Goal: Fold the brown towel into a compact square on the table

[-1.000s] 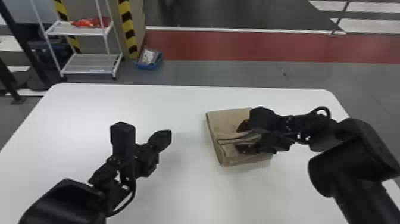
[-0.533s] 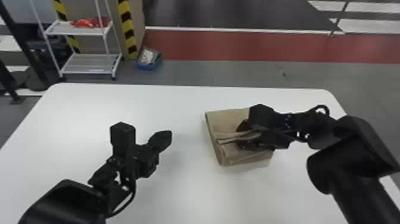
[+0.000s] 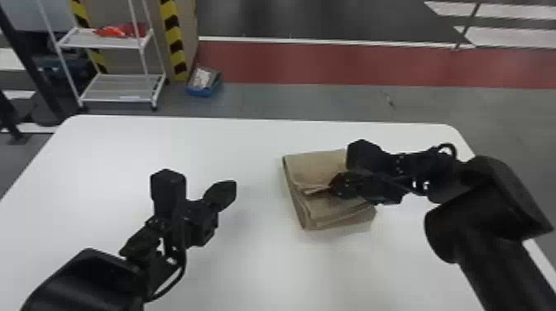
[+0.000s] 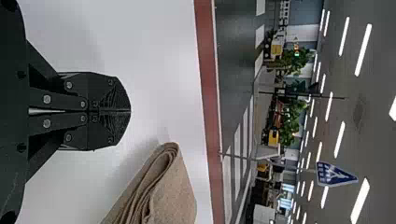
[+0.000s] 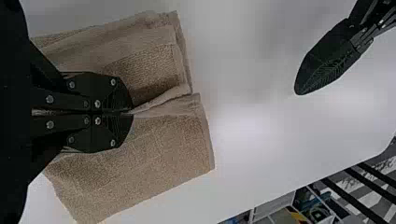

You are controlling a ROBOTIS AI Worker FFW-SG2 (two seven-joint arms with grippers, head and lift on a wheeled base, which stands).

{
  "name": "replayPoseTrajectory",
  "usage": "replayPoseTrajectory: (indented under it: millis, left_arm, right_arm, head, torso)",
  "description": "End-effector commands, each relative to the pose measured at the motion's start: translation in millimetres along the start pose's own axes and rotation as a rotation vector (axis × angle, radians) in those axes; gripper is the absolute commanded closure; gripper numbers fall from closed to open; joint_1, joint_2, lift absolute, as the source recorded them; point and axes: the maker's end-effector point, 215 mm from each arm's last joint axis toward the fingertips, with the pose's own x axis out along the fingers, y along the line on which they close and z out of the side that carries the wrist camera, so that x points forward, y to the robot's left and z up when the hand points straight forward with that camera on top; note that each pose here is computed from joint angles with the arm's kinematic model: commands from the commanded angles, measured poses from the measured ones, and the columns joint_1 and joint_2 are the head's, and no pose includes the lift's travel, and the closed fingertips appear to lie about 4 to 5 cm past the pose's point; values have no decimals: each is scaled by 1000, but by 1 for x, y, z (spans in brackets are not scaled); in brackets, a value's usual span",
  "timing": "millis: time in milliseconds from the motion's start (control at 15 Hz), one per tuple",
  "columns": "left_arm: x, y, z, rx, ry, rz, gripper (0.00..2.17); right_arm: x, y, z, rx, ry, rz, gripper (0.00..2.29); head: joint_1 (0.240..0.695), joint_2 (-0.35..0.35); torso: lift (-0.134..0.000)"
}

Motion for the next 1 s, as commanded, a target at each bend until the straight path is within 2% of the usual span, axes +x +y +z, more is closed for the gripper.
replayPoseTrajectory:
  millis: [0,200,467,667,867,933]
  left_arm:
    - [0,1,-1,-1,2,2,1717]
    - [0,1,0,0,-1,1,1717]
    - [3,-6,1,-3,-1,-9,1717]
    - [1,-5,-3,-1,5,-5,1717]
    - [0,-3,-3,2,4,-3,1717]
    - [0,-4,0,3,0,-4,1717]
  right_arm:
    - [-23,-16,6,6,-32,-56,1706]
    - [-41,-11,1,21,-39,-58,1703]
    - [-15,25,0,33,-39,0,1703]
    - [-4,33,-1,48,-52,0,1683]
    - [-13,33,1,103,-93,-17,1119]
    - [-25,27,4,141,-136,-40,471]
  head:
    - [695,-60]
    - [695,-68]
    - [695,-79]
    - [695,-72]
    - [695,-63]
    - [695,-63]
  torso:
    - [-124]
    - [-124]
    - [-124]
    - [-124]
    - [-124]
    - [-124]
